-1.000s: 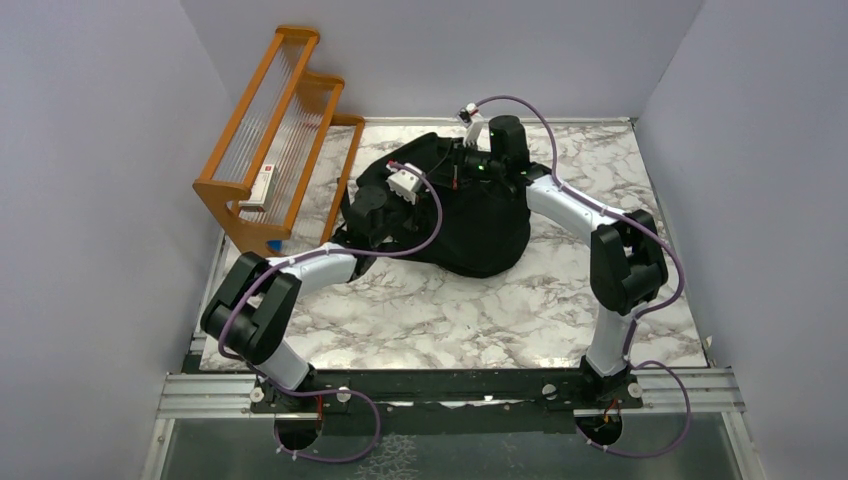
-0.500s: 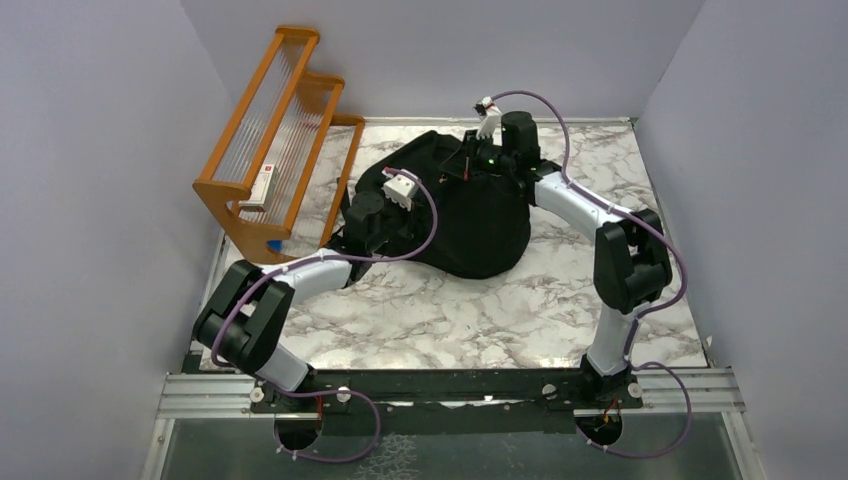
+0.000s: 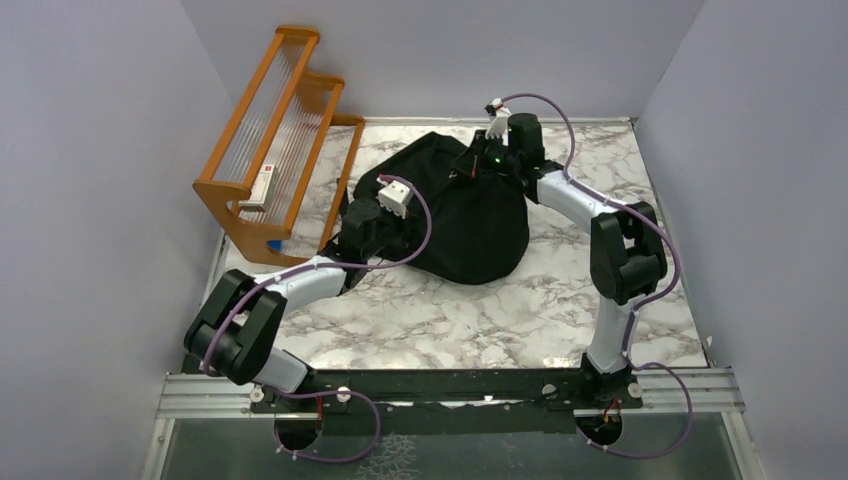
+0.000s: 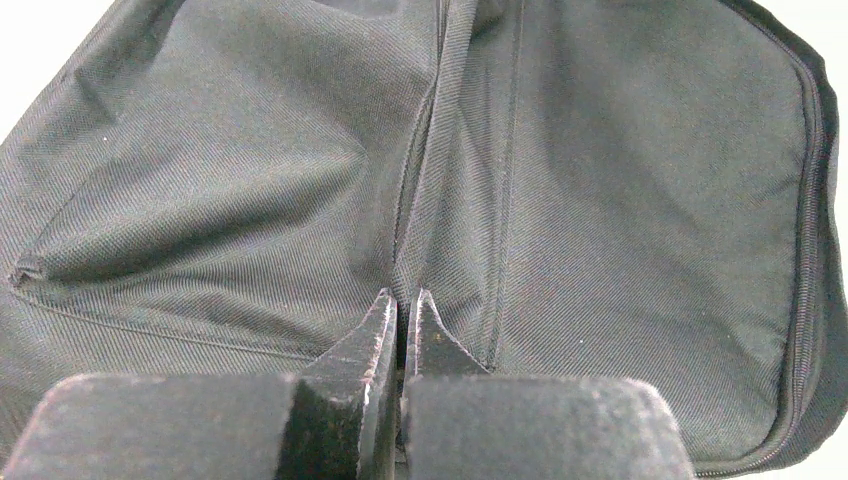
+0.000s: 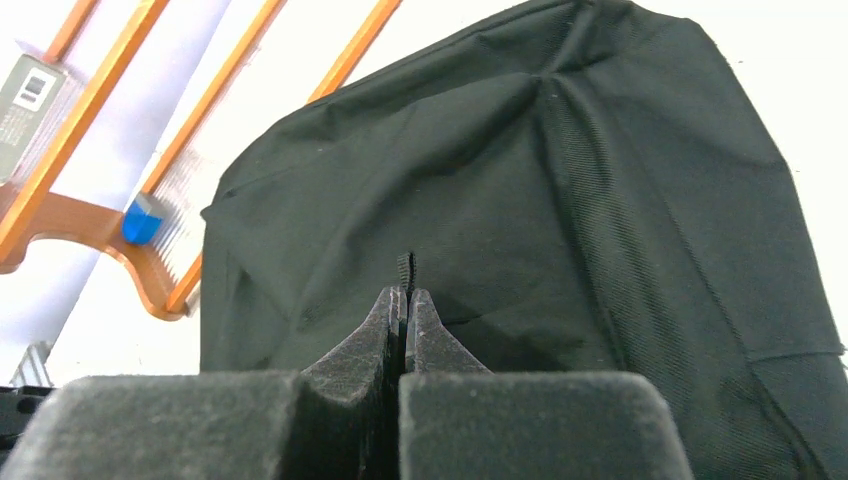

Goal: Pack the student bag
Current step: Zip the student bag at the center of the board, then move the student bag to the center of the board.

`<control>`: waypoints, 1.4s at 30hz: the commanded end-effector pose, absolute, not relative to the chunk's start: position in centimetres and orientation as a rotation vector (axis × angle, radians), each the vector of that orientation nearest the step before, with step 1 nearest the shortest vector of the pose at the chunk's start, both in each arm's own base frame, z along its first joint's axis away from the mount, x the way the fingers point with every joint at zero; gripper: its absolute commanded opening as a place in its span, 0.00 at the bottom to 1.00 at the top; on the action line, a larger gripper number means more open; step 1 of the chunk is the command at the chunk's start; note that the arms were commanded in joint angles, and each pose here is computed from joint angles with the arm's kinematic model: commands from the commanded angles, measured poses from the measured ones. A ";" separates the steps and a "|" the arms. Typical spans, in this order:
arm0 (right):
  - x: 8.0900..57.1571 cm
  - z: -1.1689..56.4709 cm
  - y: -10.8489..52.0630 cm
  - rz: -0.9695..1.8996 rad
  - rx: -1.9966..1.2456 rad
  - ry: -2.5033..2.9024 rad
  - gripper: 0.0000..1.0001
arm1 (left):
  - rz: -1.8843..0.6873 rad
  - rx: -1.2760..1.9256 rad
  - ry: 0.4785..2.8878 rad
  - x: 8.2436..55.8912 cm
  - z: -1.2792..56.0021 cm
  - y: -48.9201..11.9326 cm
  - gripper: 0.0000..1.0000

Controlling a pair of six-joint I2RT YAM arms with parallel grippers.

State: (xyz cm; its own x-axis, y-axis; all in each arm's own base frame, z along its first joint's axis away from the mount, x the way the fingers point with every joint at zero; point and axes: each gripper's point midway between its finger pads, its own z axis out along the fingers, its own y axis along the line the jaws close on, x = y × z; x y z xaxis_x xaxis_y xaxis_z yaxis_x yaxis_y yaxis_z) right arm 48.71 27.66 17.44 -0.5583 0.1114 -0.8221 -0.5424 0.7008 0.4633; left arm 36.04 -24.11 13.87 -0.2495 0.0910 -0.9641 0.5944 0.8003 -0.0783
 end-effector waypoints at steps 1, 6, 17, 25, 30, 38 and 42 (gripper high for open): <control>53.8 18.8 22.8 0.691 -0.219 1.884 0.01 | -0.499 0.501 1.918 34.2 10.8 -22.5 0.00; 55.2 17.3 20.7 0.610 -0.191 1.908 0.01 | -0.482 0.490 1.941 33.8 10.3 -22.0 0.00; 57.9 14.1 15.7 0.372 -0.096 1.989 0.01 | -0.456 0.478 1.954 33.6 10.5 -21.4 0.00; 58.1 14.4 12.5 0.266 -0.049 1.996 0.01 | -0.460 0.480 1.948 33.8 10.8 -21.5 0.00; 57.8 18.3 11.9 0.303 -0.046 1.906 0.01 | -0.518 0.533 1.920 34.3 11.8 -23.1 0.00; 57.0 21.8 8.2 0.232 0.020 1.851 0.01 | -0.671 0.637 1.825 36.6 15.3 -27.6 0.11; 56.6 21.6 5.7 0.191 0.064 1.860 0.06 | -0.672 0.648 1.785 37.5 17.1 -28.2 0.26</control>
